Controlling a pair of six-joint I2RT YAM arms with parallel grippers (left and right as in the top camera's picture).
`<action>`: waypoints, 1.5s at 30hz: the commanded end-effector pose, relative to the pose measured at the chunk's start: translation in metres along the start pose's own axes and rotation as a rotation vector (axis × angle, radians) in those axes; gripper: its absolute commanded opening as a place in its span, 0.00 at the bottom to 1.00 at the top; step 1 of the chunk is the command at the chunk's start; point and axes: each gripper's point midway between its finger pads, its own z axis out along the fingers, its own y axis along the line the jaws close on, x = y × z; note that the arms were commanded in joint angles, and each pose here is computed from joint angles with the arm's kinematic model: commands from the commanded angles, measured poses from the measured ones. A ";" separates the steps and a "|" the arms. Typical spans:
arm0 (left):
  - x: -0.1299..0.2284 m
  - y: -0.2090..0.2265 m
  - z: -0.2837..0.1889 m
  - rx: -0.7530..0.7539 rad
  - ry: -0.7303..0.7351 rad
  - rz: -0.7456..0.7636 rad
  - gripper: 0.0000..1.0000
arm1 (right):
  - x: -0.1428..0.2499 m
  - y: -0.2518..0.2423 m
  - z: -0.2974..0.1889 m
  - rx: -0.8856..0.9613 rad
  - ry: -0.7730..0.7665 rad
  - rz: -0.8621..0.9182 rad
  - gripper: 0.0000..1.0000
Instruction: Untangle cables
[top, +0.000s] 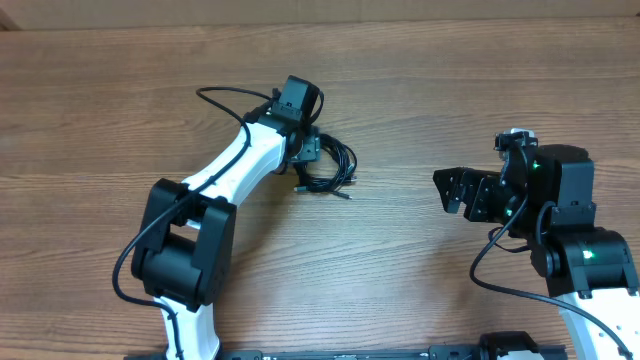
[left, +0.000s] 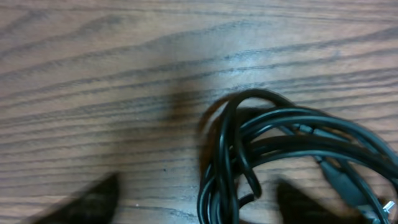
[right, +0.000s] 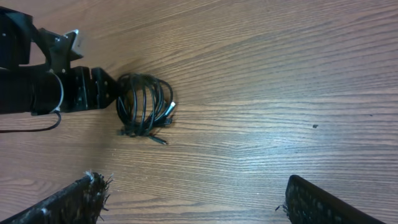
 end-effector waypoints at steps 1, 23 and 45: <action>-0.003 -0.005 0.003 0.033 0.007 0.006 0.16 | -0.008 0.005 -0.006 -0.005 -0.026 -0.015 0.92; -0.004 -0.007 0.004 0.041 0.002 0.014 0.44 | -0.006 0.004 -0.006 -0.002 -0.016 -0.012 0.92; -0.015 -0.068 -0.051 0.488 0.174 0.122 0.04 | -0.008 0.002 -0.006 0.010 -0.027 -0.017 1.00</action>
